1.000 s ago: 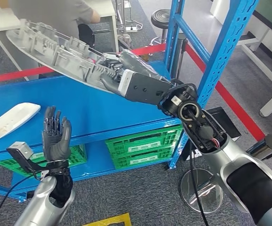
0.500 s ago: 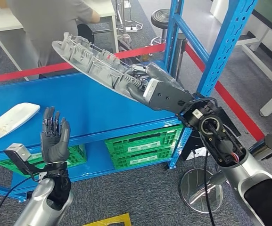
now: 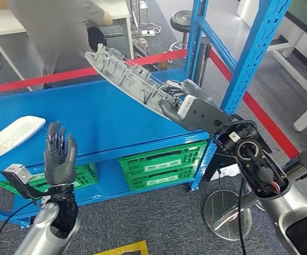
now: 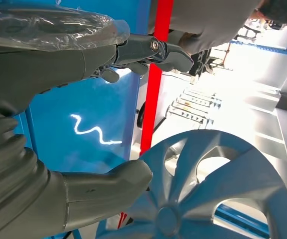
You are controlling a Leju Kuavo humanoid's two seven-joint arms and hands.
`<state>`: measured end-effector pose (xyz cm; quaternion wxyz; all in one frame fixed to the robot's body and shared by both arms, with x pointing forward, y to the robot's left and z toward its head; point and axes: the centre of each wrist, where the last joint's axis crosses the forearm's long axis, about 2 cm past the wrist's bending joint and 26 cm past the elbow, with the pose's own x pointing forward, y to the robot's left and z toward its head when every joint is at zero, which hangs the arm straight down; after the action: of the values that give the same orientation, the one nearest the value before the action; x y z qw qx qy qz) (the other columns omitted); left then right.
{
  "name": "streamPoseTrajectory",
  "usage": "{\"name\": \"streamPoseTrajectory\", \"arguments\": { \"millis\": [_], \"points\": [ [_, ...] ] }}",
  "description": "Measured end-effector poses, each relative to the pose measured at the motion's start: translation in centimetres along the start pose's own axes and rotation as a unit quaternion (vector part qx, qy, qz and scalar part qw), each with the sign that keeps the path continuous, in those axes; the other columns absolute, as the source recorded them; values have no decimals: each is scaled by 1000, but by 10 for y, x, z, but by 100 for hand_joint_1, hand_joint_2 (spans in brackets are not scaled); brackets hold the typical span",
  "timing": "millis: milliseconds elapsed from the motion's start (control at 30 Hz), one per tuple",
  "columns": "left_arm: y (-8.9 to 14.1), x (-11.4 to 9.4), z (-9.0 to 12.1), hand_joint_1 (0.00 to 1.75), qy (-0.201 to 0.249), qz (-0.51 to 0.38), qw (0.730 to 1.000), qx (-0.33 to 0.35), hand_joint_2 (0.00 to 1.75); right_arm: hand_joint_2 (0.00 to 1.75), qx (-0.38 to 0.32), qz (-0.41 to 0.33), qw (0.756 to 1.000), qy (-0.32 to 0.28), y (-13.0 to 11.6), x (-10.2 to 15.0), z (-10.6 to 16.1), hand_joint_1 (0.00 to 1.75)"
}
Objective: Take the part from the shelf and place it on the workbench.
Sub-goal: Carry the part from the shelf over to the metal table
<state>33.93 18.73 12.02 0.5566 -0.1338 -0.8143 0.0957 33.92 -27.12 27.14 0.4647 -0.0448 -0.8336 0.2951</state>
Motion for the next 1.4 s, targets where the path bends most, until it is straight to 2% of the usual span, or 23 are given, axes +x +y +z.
{"name": "streamPoseTrajectory", "arguments": {
  "millis": [933, 1167, 1400],
  "points": [
    [-1, 0, 1, 0, -5, 7, 1000, -3, 175, 175, -9, 14, 1000, -8, -9, 7, 5, 175],
    [-7, 4, -8, 0, -24, 18, 999, -14, 175, 175, -4, 33, 999, -33, -16, 14, -5, 175],
    [-12, 4, -9, 0, -24, 24, 999, -14, 175, 175, 3, 33, 998, -50, -19, 22, -12, 175]
  ]
}}
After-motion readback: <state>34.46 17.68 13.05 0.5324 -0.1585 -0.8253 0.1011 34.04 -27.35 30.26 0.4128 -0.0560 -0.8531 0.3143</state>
